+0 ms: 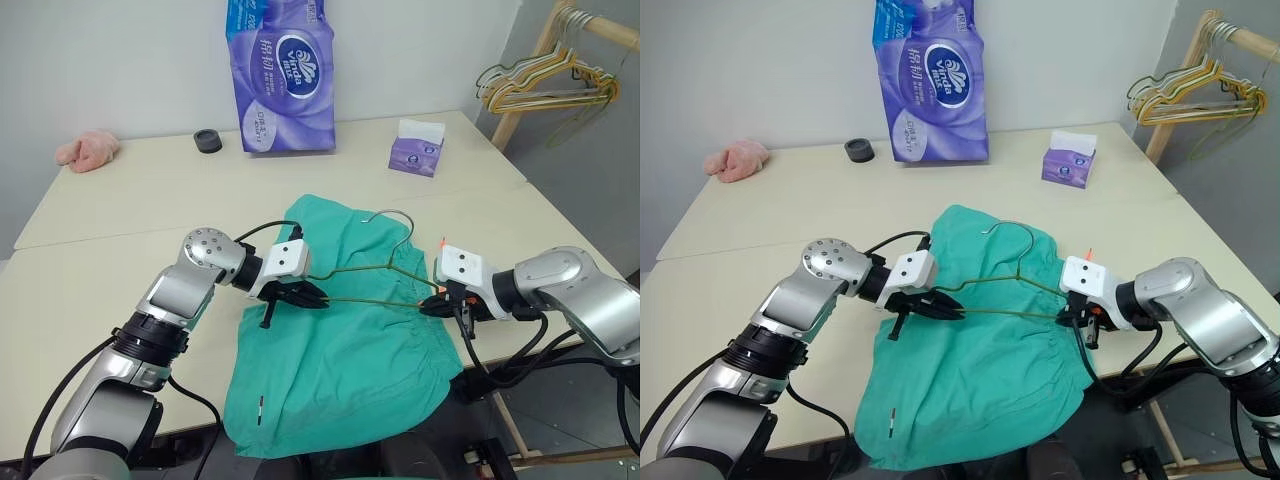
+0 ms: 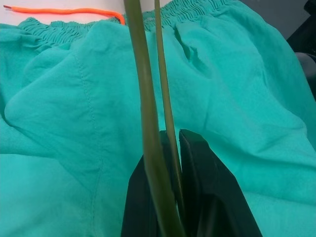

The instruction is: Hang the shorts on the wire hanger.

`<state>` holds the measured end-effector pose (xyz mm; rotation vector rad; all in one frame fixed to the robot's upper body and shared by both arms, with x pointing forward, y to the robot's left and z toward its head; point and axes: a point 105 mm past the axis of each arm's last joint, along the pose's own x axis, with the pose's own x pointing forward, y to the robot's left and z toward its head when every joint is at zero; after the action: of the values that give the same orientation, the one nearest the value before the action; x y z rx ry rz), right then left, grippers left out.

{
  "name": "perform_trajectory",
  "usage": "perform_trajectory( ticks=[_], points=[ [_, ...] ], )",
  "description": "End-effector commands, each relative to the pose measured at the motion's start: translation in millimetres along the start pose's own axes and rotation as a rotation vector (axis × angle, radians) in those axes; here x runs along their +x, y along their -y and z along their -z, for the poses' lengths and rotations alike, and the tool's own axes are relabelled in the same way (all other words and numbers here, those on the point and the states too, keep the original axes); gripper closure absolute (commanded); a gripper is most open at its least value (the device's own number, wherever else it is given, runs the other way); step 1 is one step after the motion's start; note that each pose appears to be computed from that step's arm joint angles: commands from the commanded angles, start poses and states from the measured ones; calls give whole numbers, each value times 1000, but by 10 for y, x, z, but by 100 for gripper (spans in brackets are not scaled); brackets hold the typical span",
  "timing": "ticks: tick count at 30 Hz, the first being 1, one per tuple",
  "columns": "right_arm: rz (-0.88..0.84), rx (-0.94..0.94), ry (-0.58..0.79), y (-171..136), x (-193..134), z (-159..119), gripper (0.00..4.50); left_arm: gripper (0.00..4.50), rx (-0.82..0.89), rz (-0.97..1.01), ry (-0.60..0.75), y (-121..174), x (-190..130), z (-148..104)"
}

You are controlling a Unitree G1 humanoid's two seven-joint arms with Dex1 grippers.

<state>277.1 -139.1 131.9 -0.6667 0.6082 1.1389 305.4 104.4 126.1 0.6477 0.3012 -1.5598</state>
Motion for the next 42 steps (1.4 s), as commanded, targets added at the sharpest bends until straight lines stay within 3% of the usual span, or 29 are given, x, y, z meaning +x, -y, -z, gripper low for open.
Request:
perform_trajectory(
  ticks=[1,5,9,14,17,19,27,32,37,42],
  points=[
    [61,-17,13,83,-71,-49,450,417,4,-38,63,-80,13,-156],
    [78,-11,14,108,-124,-41,450,307,-3,-102,87,-174,-18,-176],
    [111,27,9,143,-210,22,450,193,-31,-280,157,-469,-216,-237],
    [162,136,5,168,-350,207,450,193,-90,-531,230,-840,-642,-223],
    [240,337,48,187,-546,462,450,193,-160,-675,242,-993,-960,-104],
    [281,450,71,152,-652,627,450,193,-209,-668,256,-985,-1025,-48],
    [286,737,15,-370,-682,1158,450,193,-208,-314,214,-485,-471,-21],
    [235,830,28,-628,-597,1170,450,193,-216,-97,176,-88,-137,25],
    [272,887,3,-691,-634,1284,450,193,-219,-17,95,80,144,216],
    [274,913,-18,-745,-676,1332,450,193,-243,-9,58,128,159,378]
  ],
)
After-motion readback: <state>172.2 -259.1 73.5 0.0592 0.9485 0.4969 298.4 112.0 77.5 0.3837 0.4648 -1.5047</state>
